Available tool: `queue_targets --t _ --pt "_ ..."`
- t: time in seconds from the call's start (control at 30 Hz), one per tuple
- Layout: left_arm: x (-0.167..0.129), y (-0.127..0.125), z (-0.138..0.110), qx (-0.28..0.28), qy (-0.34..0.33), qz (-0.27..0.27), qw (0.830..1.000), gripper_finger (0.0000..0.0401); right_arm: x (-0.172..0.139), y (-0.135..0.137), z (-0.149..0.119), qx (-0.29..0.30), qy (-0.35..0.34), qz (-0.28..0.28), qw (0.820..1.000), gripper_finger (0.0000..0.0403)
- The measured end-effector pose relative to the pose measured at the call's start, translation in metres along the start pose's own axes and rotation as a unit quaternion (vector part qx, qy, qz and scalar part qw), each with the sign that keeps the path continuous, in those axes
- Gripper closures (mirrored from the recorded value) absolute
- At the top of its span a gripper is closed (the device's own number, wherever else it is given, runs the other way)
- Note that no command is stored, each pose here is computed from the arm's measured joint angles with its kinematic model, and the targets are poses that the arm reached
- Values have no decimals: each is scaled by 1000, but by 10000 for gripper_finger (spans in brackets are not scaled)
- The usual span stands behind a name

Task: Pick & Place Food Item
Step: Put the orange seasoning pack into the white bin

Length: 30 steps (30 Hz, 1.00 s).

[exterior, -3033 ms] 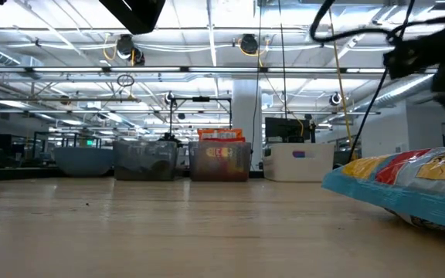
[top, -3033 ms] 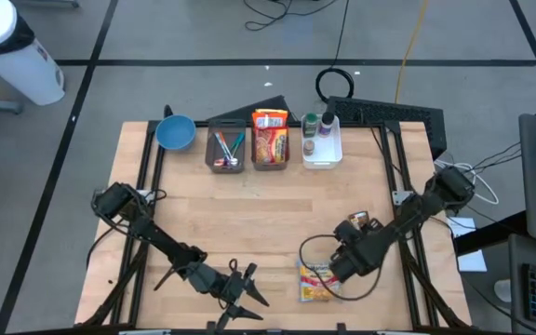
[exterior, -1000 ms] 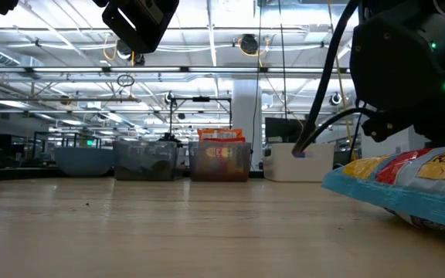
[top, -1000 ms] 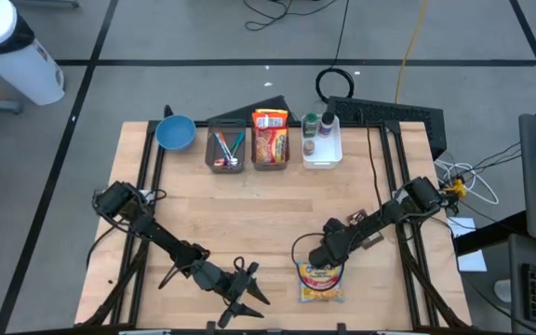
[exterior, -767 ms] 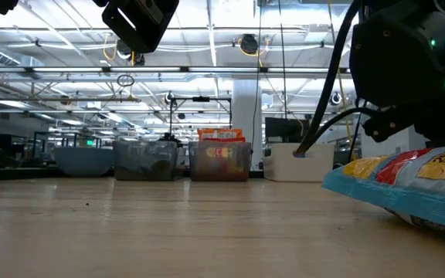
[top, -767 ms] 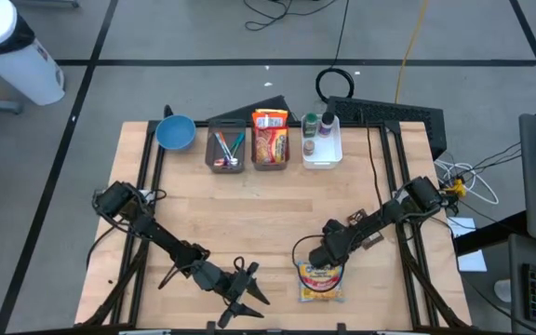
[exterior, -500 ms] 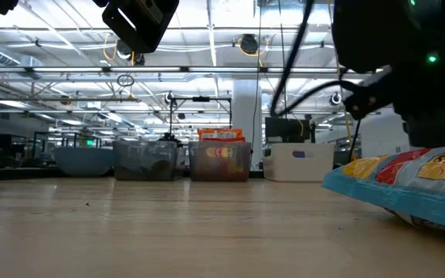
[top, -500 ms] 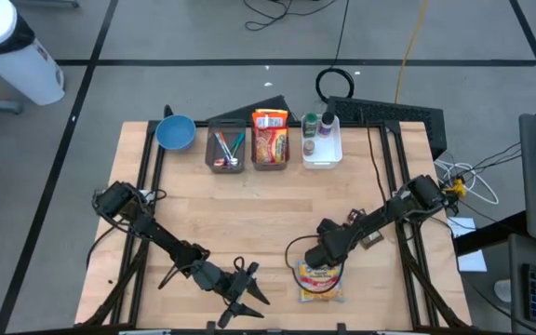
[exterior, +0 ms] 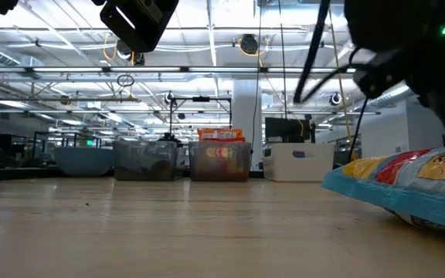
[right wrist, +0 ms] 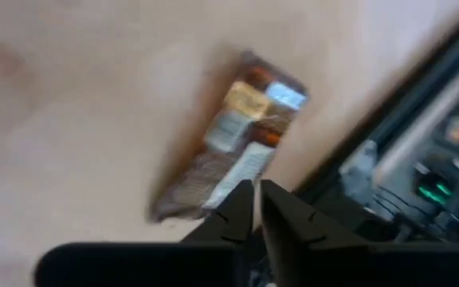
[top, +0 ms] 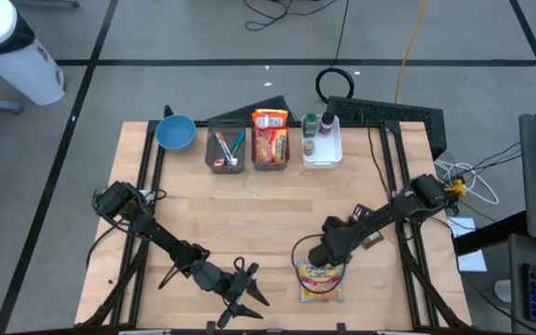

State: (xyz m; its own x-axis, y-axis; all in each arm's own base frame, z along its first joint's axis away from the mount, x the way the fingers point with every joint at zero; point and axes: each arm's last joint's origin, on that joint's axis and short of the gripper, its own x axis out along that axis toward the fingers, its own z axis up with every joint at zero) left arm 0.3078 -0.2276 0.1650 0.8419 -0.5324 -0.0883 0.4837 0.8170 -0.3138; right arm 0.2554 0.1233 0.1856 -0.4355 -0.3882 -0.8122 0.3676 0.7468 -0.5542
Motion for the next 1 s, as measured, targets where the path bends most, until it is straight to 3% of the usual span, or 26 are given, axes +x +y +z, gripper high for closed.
queue_targets --t 0.1,0.27,0.4,0.53,1.0 --pt "0 0 0 1 0 0 1000 219 -8 -1 -5 5 -27 38 999 330" --pt "0 0 0 2 0 0 1000 219 -13 -9 -10 68 -32 49 996 234" --pt "0 0 0 2 0 0 1000 219 -12 -5 -8 90 -32 55 994 189" --pt "0 0 0 2 0 0 1000 219 -6 2 -4 87 -30 47 995 186" --pt "0 0 0 0 0 -1 1000 219 14 24 4 63 -2 -9 998 249"
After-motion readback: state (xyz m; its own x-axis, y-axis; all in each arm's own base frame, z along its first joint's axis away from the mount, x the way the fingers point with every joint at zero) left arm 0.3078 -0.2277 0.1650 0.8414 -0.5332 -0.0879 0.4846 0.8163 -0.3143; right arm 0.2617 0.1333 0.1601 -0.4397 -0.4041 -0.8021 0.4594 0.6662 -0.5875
